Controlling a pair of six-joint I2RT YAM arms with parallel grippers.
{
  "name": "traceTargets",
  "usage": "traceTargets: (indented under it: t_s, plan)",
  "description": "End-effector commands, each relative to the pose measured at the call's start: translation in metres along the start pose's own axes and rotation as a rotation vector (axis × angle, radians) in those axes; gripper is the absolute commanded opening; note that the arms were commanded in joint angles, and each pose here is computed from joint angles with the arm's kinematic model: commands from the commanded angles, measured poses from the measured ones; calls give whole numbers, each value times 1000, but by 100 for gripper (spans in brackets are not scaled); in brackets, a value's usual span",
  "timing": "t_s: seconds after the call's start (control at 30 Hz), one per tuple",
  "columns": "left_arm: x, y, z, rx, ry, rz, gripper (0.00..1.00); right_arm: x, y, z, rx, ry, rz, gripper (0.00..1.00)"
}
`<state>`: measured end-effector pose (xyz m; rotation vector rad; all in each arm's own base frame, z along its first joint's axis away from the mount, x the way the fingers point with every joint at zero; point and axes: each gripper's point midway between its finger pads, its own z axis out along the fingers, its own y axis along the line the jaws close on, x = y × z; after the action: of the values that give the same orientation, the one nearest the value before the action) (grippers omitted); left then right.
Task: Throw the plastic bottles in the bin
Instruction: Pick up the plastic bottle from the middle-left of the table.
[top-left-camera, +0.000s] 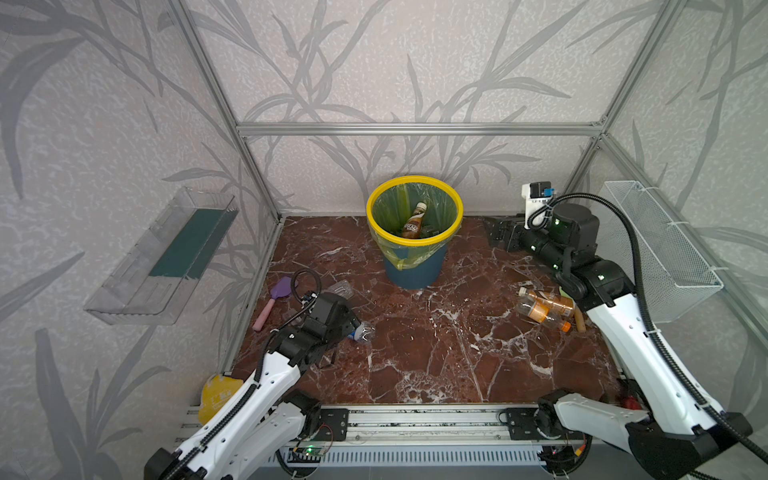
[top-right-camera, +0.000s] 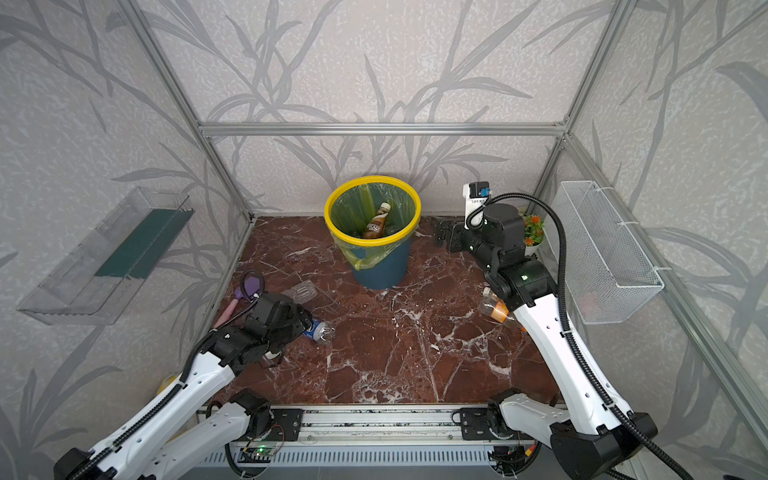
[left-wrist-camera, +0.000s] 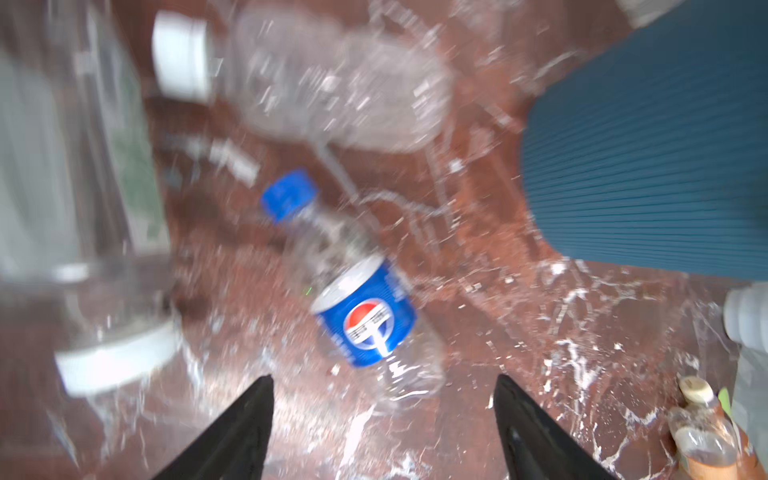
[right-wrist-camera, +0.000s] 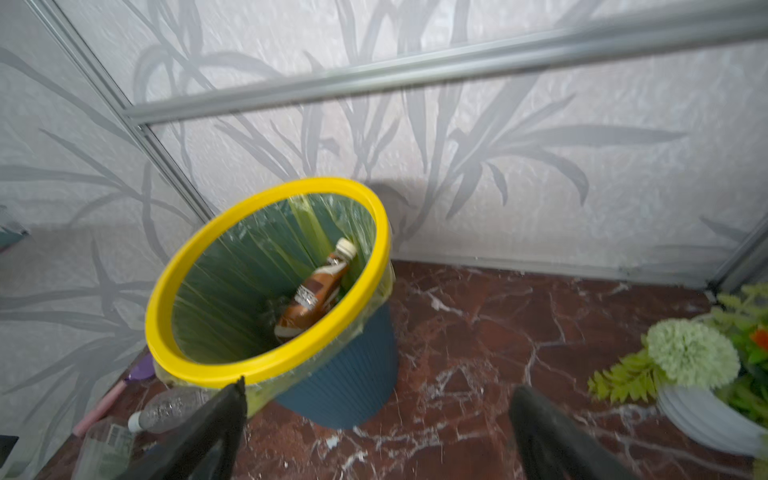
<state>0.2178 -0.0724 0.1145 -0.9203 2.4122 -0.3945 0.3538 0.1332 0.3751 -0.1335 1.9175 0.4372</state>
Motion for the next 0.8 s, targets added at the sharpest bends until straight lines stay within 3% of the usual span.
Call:
traceTargets:
  t_s: [0.0, 0.43, 0.77]
  plan:
    - [11, 7, 4, -4, 34, -257, 83, 34, -10, 5, -8, 72, 45, 99]
    - [17, 2, 42, -121, 66, -458, 81, 93, -62, -7, 78, 171, 186, 100]
    - [24, 5, 72, -222, 111, -437, 82, 128, -78, 3, 72, 245, 280, 99]
